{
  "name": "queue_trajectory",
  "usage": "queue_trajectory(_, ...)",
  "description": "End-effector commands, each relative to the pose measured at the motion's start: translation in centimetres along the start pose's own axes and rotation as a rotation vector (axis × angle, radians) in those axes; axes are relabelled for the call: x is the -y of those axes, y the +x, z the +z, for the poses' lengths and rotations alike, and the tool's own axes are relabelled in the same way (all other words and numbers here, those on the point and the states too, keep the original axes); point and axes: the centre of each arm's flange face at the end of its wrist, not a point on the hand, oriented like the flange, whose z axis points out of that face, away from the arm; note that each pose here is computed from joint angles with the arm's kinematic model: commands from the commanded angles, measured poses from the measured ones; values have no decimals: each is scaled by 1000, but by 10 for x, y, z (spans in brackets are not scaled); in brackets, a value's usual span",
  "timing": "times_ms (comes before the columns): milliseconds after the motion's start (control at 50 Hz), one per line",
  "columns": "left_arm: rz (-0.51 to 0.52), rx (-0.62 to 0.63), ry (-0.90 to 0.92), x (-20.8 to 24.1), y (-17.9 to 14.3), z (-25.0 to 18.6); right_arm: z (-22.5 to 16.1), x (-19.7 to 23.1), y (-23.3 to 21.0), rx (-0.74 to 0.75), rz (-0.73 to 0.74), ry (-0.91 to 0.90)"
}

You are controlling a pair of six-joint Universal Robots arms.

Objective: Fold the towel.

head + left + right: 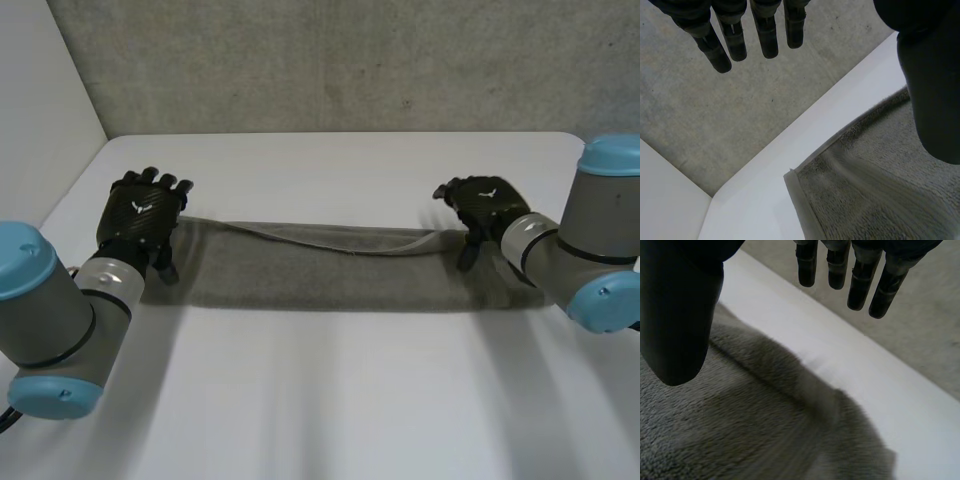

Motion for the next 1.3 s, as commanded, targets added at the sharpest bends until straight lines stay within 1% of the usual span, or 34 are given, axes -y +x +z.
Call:
queue_trajectory(20,1,8,7,-5,1,2,32,-17,-4,-8,-2,-4)
queue_trajectory(100,-1,7,5,-6,2,2,44,-22,-2,-45,-6,3)
queue_trajectory(140,-1,6,3,-6,2,2,57,-24,-1,-86,-16,47)
queue_trajectory(220,-2,3,-5,-9,3,2,69,-29,-1,-131,-25,88)
queue_trajectory(260,-2,1,-8,-10,4,2,76,-31,5,-210,-32,120)
queue_trajectory(280,-2,0,-11,-11,4,2,76,-31,5,-211,-32,120)
queue_trajectory(300,-2,0,-11,-11,4,2,77,-30,8,-261,-31,135)
queue_trajectory(320,-2,0,-14,-12,4,2,77,-30,8,-261,-31,135)
queue_trajectory(360,-2,-1,-17,-13,5,2,78,-25,16,-352,-29,163)
queue_trajectory(400,-2,0,-14,-14,5,1,76,-23,18,-379,-25,168)
queue_trajectory(500,-2,5,-10,-16,5,0,64,-24,8,-313,-32,126)
queue_trajectory(540,-2,5,-7,-16,6,-1,47,-24,-4,-223,-32,81)
queue_trajectory(560,-1,7,-2,-16,6,-2,47,-24,-4,-223,-32,81)
queue_trajectory(600,-1,9,2,-16,6,-2,26,-17,-5,-186,-29,46)
queue_trajectory(620,-1,11,6,-15,6,-3,26,-17,-5,-186,-29,46)
queue_trajectory(660,-1,13,10,-16,6,-4,5,-22,-6,-170,-22,-21)
queue_trajectory(680,-1,14,16,-16,7,-4,5,-23,-6,-170,-22,-22)
queue_trajectory(740,1,17,23,-16,7,-4,-12,-22,-8,-152,-35,-56)
queue_trajectory(860,2,21,37,-16,8,-6,-34,-33,8,-174,-78,-157)
queue_trajectory(920,2,25,40,-17,8,-6,-39,-41,9,-169,-86,-188)
queue_trajectory(1080,1,20,41,-17,9,-7,-37,-58,19,-188,-75,-232)
queue_trajectory(1140,2,16,41,-17,10,-8,-33,-63,21,-194,-75,-231)
queue_trajectory(1300,2,16,41,-17,10,-8,-27,-66,43,-257,-65,-203)
